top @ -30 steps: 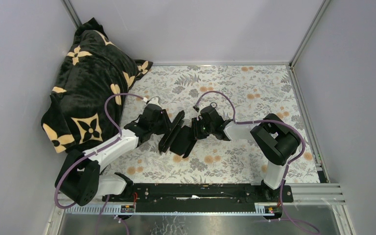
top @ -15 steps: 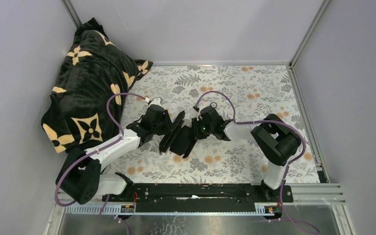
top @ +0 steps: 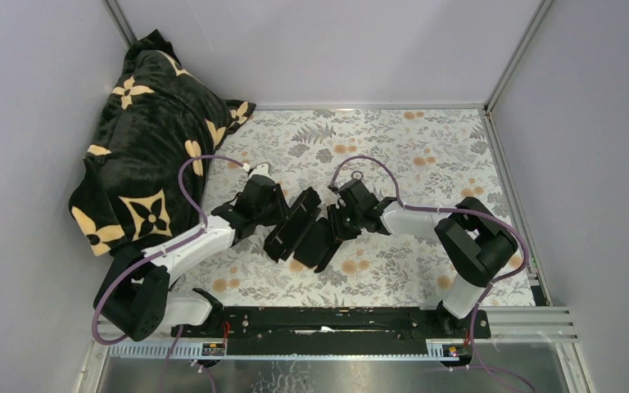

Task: Fold the paper box
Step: Fold the paper box at the center of the board.

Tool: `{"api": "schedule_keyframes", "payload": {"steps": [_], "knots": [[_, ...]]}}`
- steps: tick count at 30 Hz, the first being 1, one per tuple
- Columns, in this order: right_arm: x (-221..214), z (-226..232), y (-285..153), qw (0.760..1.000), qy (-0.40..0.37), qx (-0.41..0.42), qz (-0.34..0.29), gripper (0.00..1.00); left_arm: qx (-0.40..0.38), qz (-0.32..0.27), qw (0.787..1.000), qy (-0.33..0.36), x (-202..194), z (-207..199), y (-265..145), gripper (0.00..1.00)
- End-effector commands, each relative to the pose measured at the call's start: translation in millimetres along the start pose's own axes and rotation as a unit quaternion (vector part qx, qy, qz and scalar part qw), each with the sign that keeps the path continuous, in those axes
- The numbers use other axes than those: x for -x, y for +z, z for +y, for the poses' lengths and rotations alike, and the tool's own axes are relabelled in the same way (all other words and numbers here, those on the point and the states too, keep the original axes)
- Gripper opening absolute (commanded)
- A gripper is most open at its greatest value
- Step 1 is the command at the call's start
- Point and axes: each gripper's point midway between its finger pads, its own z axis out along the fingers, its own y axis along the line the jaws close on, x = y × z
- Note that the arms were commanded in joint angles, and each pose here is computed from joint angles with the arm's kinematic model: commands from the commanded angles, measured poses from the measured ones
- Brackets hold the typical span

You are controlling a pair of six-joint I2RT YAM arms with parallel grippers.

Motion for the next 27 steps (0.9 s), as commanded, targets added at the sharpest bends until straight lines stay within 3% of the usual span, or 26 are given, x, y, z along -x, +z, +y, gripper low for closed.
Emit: {"api": "schedule_keyframes", "payload": {"steps": [1, 27], "knots": [[0, 2, -18, 0.999, -0.02, -0.024, 0.02, 0.33, 0.017, 0.002, 1.0, 0.014, -1, 6, 1, 0.41], [-7, -8, 25, 0.999, -0.006, -0.019, 0.044, 0.31, -0.012, 0.013, 0.999, 0.038, -14, -32, 3, 0.4]]}}
